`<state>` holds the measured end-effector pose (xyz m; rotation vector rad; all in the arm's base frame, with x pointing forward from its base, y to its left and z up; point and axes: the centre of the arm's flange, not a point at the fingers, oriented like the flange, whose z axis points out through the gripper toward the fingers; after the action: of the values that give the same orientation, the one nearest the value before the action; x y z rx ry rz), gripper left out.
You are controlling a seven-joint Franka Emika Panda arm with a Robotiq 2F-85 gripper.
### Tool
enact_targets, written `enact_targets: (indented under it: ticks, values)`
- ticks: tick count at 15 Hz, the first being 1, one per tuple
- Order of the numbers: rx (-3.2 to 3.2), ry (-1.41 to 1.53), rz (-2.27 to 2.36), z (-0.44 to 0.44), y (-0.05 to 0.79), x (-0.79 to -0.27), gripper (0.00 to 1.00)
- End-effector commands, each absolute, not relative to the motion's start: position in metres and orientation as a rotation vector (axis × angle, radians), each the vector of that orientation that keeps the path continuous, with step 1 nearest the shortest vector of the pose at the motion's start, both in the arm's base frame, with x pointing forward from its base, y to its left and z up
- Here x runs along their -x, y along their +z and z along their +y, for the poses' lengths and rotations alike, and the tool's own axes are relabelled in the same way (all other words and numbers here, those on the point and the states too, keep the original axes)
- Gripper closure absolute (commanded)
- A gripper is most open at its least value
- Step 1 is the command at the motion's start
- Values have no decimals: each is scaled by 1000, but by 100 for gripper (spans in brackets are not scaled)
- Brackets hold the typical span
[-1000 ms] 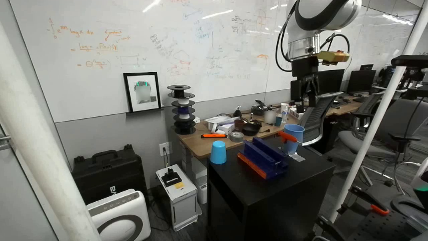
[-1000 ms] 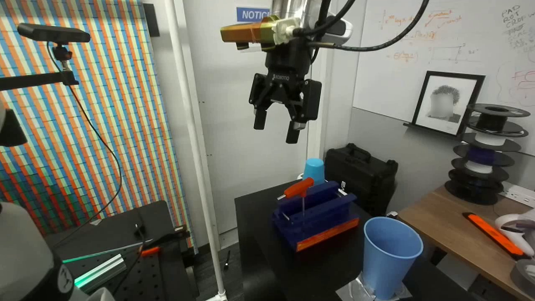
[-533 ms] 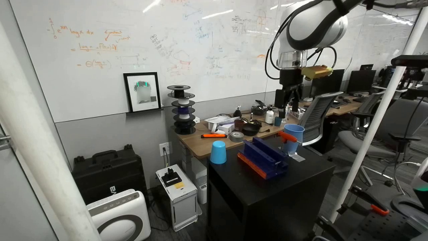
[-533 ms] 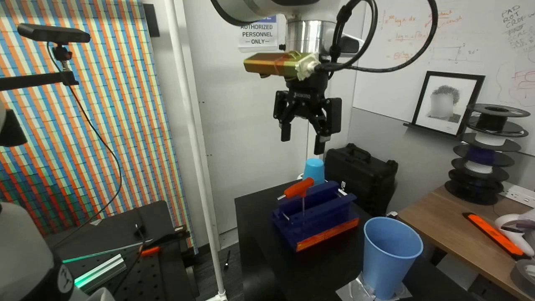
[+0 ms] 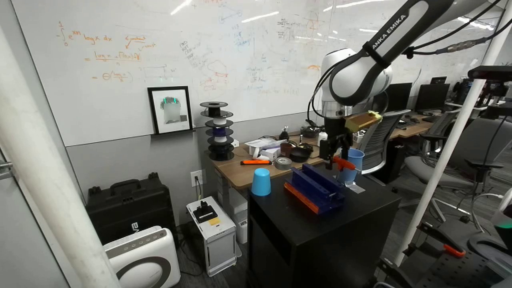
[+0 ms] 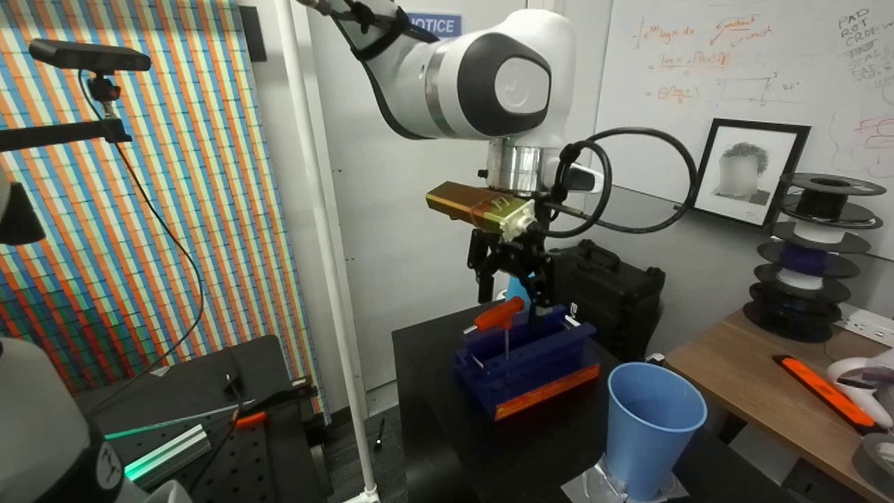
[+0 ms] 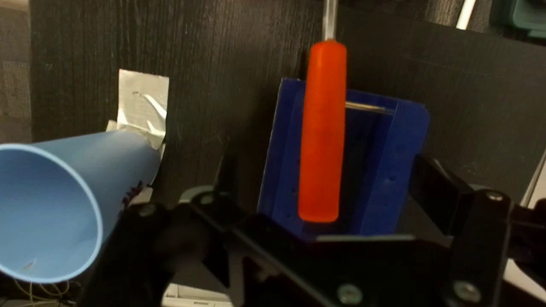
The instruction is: Put the orange object in the cup
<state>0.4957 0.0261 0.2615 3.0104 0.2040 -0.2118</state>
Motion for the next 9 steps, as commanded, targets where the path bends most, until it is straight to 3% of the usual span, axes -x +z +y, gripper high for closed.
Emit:
enact_targets:
  ticks: [1,2,3,5,9]
  values:
    - [-2980,-210,138,32,247,-481,0]
    - [-2971,-189,119,32,248,-475,0]
    - [-2954,-128,106,32,249,-470,25]
    - [-2921,-27,83,32,251,-466,34]
    - [-2897,157,76,35,256,-456,66]
